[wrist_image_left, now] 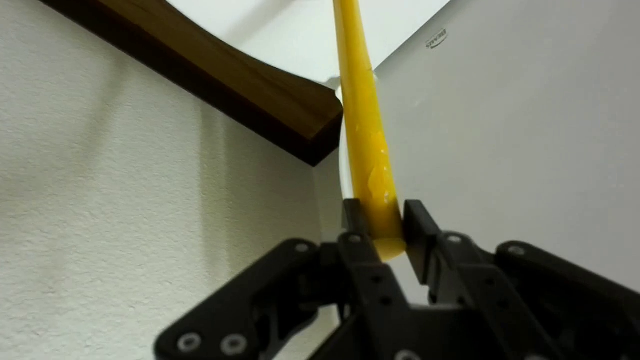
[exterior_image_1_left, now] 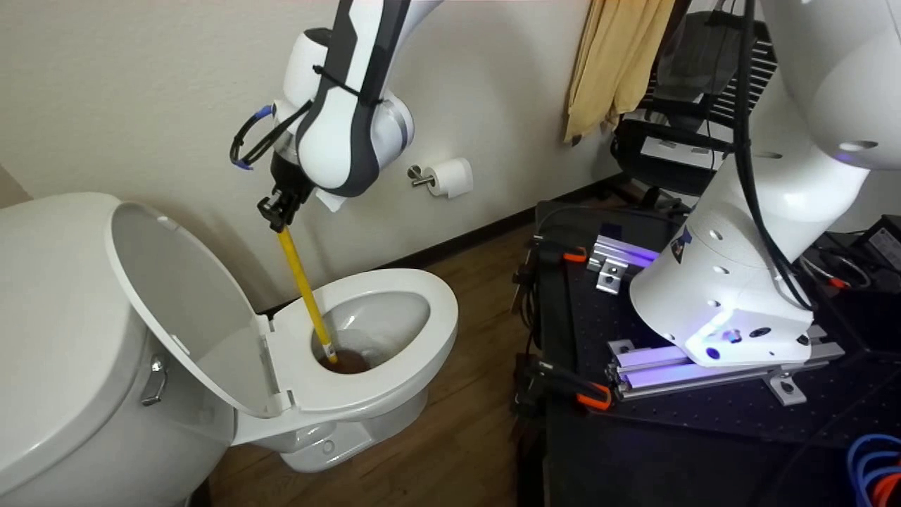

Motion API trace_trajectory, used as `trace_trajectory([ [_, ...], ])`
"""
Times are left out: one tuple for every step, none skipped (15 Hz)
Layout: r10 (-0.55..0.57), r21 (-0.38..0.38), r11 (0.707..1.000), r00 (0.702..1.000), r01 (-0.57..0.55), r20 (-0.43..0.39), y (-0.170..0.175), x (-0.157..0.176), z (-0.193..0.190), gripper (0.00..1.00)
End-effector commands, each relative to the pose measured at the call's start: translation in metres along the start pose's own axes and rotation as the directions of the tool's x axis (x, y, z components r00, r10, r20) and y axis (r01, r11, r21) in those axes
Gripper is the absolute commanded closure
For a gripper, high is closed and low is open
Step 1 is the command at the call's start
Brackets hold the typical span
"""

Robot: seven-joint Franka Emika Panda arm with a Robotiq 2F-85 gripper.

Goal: Move the toilet plunger up and down in the toilet

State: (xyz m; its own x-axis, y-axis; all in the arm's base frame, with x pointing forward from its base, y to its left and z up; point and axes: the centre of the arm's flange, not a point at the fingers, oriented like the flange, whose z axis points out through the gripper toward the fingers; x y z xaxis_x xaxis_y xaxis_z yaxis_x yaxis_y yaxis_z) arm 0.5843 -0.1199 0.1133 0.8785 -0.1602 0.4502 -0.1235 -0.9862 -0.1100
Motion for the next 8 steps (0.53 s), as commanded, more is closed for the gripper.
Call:
trace_trajectory([
  [-0.043, 0.032, 0.999, 0.998, 0.045, -0.045, 0.003, -0.007, -0.059, 0.94],
  [-0.051, 0.029, 0.998, 0.997, 0.053, -0.058, 0.003, -0.006, -0.064, 0.94],
  [-0.054, 0.033, 0.998, 0.996, 0.056, -0.073, 0.003, -0.006, -0.07, 0.94],
  [-0.059, 0.03, 0.998, 0.994, 0.062, -0.091, 0.003, -0.004, -0.077, 0.94],
  [-0.063, 0.026, 0.997, 0.992, 0.066, -0.107, 0.003, -0.003, -0.082, 0.94],
  [-0.065, 0.023, 0.997, 0.99, 0.069, -0.124, 0.004, -0.001, -0.086, 0.94],
  [-0.07, 0.022, 0.997, 0.989, 0.074, -0.132, 0.004, 0.0, -0.089, 0.94],
  [-0.075, 0.017, 0.997, 0.988, 0.078, -0.134, 0.004, -0.001, -0.086, 0.94],
])
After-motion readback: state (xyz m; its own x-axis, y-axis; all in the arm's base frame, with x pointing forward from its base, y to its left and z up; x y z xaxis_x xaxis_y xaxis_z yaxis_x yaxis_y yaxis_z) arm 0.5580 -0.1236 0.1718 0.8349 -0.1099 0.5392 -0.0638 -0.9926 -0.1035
